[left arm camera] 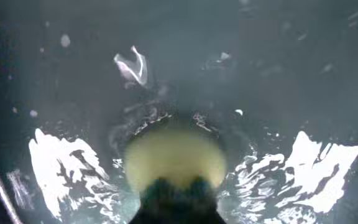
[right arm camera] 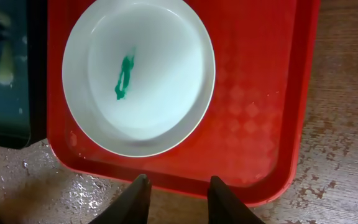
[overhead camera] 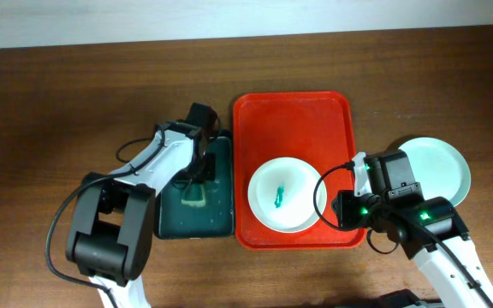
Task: Clean dirty plates on tray and stack at the side
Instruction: 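Grasp the sponge in the dark tray with the left gripper and wet it, then scrub the white plate with the sponge while the right gripper holds it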
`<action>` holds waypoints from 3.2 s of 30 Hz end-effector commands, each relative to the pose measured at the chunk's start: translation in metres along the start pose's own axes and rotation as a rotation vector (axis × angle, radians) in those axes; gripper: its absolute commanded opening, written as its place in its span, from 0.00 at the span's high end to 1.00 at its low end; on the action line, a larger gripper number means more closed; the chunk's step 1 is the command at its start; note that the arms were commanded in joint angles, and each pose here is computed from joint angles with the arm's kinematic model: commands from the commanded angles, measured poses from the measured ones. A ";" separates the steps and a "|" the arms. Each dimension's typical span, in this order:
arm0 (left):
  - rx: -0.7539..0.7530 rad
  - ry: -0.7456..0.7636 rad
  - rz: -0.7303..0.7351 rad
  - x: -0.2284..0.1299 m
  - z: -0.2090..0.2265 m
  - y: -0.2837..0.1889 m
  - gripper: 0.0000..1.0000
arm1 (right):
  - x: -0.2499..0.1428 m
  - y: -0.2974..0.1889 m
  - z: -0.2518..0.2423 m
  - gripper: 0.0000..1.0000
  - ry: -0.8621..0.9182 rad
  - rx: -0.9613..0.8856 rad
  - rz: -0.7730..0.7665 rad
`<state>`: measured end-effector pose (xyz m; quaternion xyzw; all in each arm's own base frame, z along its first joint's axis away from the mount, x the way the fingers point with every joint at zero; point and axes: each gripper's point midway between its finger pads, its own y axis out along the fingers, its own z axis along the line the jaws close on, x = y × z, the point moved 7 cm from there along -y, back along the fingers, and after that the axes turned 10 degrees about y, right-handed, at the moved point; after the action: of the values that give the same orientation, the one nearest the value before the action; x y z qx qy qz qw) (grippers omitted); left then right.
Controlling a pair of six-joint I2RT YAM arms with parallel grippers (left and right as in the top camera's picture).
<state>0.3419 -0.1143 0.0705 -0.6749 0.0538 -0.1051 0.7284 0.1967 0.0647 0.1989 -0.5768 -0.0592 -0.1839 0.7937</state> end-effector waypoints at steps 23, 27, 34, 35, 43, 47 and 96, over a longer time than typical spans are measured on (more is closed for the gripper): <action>-0.064 -0.051 0.213 -0.064 -0.001 -0.004 0.92 | 0.001 -0.003 0.003 0.67 -0.012 0.007 0.001; -0.068 -0.052 0.191 -0.055 -0.001 -0.013 1.00 | 0.001 -0.003 0.003 0.67 -0.012 0.007 0.001; -0.066 -0.047 0.135 -0.036 0.002 -0.058 0.60 | 0.001 -0.003 0.003 0.67 -0.011 0.007 0.002; -0.050 -0.047 0.118 -0.034 0.004 -0.059 0.53 | 0.001 -0.003 0.003 0.68 -0.011 0.007 0.001; -0.013 -0.048 0.056 -0.038 0.006 -0.022 0.66 | 0.001 -0.003 0.003 0.67 -0.012 0.007 0.000; -0.017 -0.050 0.037 -0.048 0.005 0.001 0.99 | 0.002 0.001 0.001 0.64 -0.009 -0.010 0.007; -0.455 0.204 -0.150 -0.009 -0.182 -0.069 1.00 | 0.031 0.150 -0.041 0.96 0.118 -0.005 0.333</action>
<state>0.2984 -0.2730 0.1554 -0.7824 0.0659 -0.2570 0.5634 0.2768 0.0608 0.0674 -0.5559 0.0718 -0.0898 0.8233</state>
